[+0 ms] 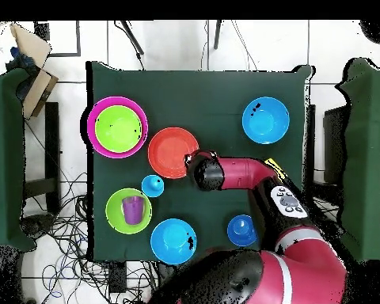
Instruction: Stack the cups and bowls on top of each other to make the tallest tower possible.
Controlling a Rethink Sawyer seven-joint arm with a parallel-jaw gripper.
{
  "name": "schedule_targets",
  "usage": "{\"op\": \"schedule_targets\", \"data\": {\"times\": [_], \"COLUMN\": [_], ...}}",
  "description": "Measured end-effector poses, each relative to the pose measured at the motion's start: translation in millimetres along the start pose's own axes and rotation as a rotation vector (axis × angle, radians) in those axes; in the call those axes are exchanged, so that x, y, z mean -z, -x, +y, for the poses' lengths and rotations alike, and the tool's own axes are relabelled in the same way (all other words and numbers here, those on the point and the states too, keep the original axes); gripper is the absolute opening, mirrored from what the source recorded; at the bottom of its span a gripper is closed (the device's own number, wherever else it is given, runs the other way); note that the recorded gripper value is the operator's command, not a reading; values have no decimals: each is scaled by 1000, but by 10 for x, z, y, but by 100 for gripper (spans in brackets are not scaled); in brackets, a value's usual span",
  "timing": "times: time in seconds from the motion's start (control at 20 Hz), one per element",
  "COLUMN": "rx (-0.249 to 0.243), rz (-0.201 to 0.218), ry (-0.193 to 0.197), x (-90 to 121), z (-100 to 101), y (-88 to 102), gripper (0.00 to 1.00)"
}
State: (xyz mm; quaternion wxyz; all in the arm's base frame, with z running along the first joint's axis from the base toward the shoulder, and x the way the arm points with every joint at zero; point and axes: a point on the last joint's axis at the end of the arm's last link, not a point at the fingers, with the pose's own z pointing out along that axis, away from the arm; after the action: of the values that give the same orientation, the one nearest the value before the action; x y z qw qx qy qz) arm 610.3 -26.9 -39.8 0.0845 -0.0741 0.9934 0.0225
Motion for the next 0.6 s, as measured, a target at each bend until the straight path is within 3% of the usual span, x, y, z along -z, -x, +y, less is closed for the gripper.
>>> {"op": "schedule_targets", "data": {"times": [0.6], "rx": [1], "rz": [-23], "ry": [56], "x": [-212], "z": [224], "y": [154], "gripper": [100]}}
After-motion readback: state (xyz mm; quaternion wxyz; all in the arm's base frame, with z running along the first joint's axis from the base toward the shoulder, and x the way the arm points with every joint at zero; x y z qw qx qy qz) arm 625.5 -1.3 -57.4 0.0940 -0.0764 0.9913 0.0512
